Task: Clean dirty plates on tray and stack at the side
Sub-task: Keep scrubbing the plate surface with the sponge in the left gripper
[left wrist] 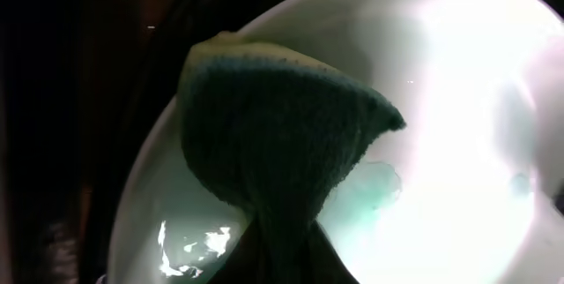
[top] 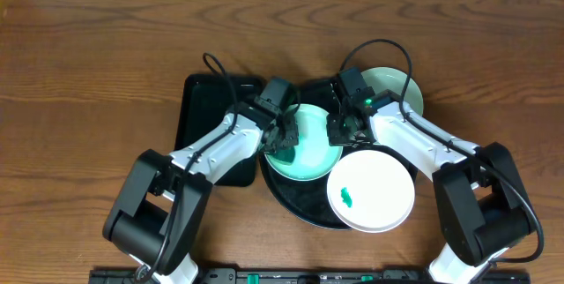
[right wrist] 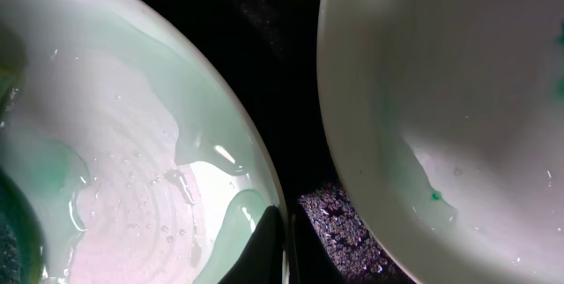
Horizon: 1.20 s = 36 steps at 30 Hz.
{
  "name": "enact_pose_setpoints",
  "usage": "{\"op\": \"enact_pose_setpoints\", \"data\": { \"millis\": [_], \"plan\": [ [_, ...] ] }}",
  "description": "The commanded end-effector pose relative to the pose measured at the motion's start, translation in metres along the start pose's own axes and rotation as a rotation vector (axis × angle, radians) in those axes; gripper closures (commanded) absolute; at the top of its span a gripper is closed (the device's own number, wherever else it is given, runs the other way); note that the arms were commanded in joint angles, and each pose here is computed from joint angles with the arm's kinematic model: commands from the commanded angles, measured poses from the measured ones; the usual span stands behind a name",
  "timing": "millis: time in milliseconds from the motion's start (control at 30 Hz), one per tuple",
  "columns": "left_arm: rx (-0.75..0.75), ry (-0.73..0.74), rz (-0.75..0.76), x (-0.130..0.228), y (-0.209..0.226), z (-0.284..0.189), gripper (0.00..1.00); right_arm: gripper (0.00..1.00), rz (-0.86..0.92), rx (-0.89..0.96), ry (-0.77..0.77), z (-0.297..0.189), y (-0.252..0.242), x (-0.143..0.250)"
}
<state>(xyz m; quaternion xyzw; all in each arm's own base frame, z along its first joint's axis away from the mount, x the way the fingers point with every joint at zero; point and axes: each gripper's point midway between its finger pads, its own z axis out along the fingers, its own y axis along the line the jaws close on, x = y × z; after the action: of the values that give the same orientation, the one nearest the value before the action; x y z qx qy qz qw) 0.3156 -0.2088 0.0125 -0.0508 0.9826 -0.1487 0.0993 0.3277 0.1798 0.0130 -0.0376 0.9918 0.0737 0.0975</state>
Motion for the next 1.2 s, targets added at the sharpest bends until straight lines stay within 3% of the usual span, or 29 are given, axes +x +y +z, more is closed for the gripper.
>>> {"op": "enact_pose_setpoints", "data": {
  "millis": [0,200,433,600,800,1167],
  "plan": [
    [0.183,0.165,-0.026,0.027,-0.035,0.014,0.93,0.99,-0.007,-0.004,0.004,0.002,0.004,0.003],
    [0.406,0.187,-0.039,0.016,-0.083,-0.004,0.92,0.99,-0.007,-0.01,0.004,0.002,0.005,0.003],
    [0.462,0.096,-0.018,-0.011,-0.096,-0.035,0.92,0.99,-0.007,-0.01,0.004,0.002,0.005,0.003],
    [0.337,-0.035,-0.012,-0.029,-0.071,-0.061,0.93,0.99,-0.007,-0.01,0.004,0.002,0.005,0.003],
    [0.074,-0.163,-0.034,-0.038,-0.022,-0.08,0.92,0.99,-0.007,-0.01,0.004,0.002,0.005,0.003],
    [-0.08,-0.04,-0.045,-0.017,0.009,-0.034,0.92,0.99,-0.008,-0.01,0.004,0.002,0.005,0.003]
  ]
}}
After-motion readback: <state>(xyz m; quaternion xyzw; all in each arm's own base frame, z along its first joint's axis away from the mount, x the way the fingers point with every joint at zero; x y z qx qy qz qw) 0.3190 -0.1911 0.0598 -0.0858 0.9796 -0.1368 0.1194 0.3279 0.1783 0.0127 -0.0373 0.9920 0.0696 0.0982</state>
